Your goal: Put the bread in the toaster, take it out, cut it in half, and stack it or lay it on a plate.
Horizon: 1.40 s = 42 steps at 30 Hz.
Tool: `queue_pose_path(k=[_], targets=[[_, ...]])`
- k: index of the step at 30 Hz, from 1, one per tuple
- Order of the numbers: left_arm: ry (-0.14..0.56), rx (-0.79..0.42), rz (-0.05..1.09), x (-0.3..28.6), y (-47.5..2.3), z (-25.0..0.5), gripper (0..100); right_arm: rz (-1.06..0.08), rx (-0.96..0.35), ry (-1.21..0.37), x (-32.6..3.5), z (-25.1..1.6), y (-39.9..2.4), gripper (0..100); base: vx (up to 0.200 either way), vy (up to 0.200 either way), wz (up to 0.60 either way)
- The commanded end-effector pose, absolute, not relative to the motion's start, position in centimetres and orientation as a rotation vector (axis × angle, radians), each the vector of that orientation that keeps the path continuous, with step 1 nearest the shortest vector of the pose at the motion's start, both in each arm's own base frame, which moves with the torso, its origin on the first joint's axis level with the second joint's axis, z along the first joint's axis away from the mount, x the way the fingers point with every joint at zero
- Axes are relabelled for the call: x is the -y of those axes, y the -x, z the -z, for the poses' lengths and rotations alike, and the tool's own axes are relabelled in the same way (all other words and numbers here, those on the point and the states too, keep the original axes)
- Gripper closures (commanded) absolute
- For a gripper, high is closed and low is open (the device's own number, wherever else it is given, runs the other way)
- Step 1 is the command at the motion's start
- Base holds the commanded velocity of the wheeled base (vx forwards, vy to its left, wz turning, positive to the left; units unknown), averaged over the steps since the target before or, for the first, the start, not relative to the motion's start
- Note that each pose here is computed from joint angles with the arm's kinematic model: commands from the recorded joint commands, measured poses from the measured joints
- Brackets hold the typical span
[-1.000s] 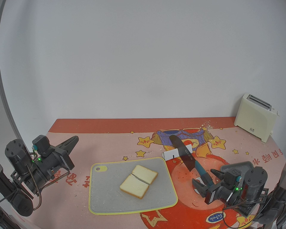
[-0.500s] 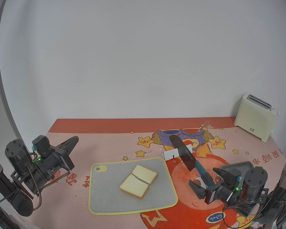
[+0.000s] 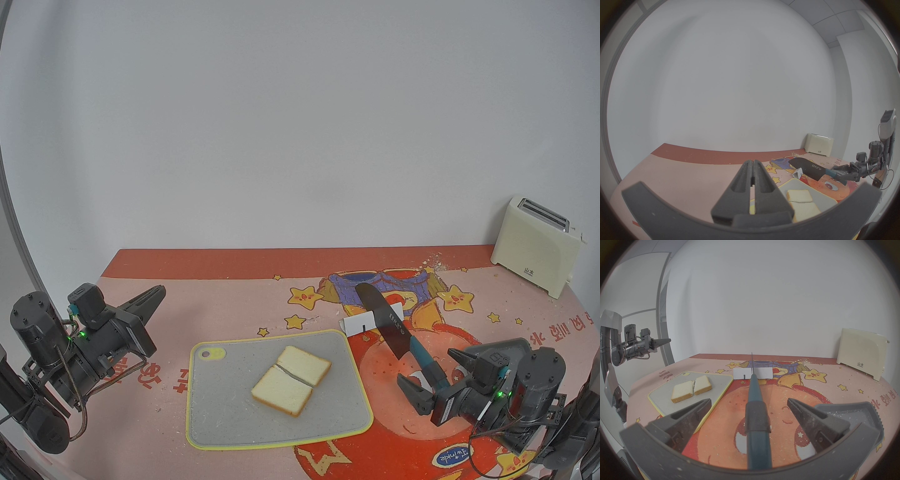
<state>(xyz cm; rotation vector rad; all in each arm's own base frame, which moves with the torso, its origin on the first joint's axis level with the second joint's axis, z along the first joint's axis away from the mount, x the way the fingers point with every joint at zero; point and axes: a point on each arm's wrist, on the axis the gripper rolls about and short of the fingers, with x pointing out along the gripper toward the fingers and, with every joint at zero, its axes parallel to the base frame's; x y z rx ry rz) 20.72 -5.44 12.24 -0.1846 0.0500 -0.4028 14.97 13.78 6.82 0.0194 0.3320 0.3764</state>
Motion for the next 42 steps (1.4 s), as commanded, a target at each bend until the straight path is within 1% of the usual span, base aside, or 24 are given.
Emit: queue_pose_path(k=[1, 5, 8, 9, 14, 17, 19, 22, 25, 26, 28, 29, 33, 37, 39, 41, 42], targets=[[0.186, -0.03, 0.428, 5.5, -20.6, -12.5, 100, -0.383, -0.284, -0.054, -13.8, -7.9, -15.1, 0, 0.0, 0.0, 0.0], [0.175, -0.03, 0.515, 6.5, -19.6, -12.7, 100, -0.392, -0.214, -0.101, -13.9, -9.4, -15.3, 0, 0.0, 0.0, 0.0], [0.162, 0.026, 0.603, 7.5, -18.4, -13.9, 100, -0.406, -0.169, -0.128, -14.1, -10.4, -15.3, 0, 0.0, 0.0, 0.0], [0.166, 0.059, 0.651, 8.0, -17.6, -14.6, 100, -0.416, -0.152, -0.136, -14.0, -10.9, -15.2, 0, 0.0, 0.0, 0.0], [0.179, 0.119, 0.708, 8.5, -16.4, -15.8, 100, -0.454, -0.105, -0.159, -14.0, -11.7, -15.0, 0, 0.0, 0.0, 0.0], [0.178, 0.121, 0.776, 8.9, -15.8, -15.9, 100, -0.494, -0.079, -0.166, -14.3, -11.9, -14.3, 0, 0.0, 0.0, 0.0], [0.176, 0.099, 0.797, 8.9, -15.2, -15.5, 100, -0.535, -0.088, -0.159, -14.6, -11.8, -13.5, 0, 0.0, 0.0, 0.0], [0.157, 0.072, 0.807, 8.7, -14.8, -14.9, 100, -0.55, -0.092, -0.162, -14.9, -11.7, -13.3, 0, 0.0, 0.0, 0.0], [0.135, 0.076, 0.807, 8.7, -14.7, -14.8, 100, -0.55, -0.091, -0.163, -15.0, -11.7, -13.4, 0, 0.0, 0.0, 0.0], [0.135, 0.076, 0.807, 8.7, -14.7, -14.8, 100, -0.551, -0.083, -0.167, -15.0, -11.9, -13.4, 100, 0.0, 0.0, 0.0], [0.134, 0.08, 0.809, 8.7, -14.7, -14.8, 100, -0.553, -0.073, -0.168, -15.2, -12.1, -13.5, 100, 0.0, 0.0, 0.0], [0.134, 0.081, 0.815, 8.8, -14.7, -14.9, 100, -0.565, -0.047, -0.176, -15.6, -12.6, -13.9, 100, 0.0, 0.0, 0.0], [0.148, 0.049, 0.892, 9.8, -13.6, -14.4, 100, -0.604, -0.037, -0.17, -16.1, -12.8, -14.4, 100, 0.0, 0.0, 0.0], [0.18, -0.023, 0.925, 10.3, -13.1, -13.7, 100, -0.629, -0.053, -0.153, -16.3, -12.5, -14.6, 100, 0.0, 0.0, 0.0], [0.212, -0.097, 0.92, 10.4, -13.0, -13.2, 100, -0.692, -0.032, -0.145, -17.0, -13.4, -15.1, 100, 0.0, 0.0, 0.0], [0.233, -0.153, 0.901, 10.4, -13.1, -12.8, 100, -0.721, -0.019, -0.151, -17.6, -14.5, -15.6, 100, 0.0, 0.0, 0.0], [0.241, -0.177, 0.882, 10.4, -13.2, -12.6, 100, -0.727, -0.039, -0.142, -17.9, -14.9, -15.9, 100, 0.0, 0.0, 0.0]])
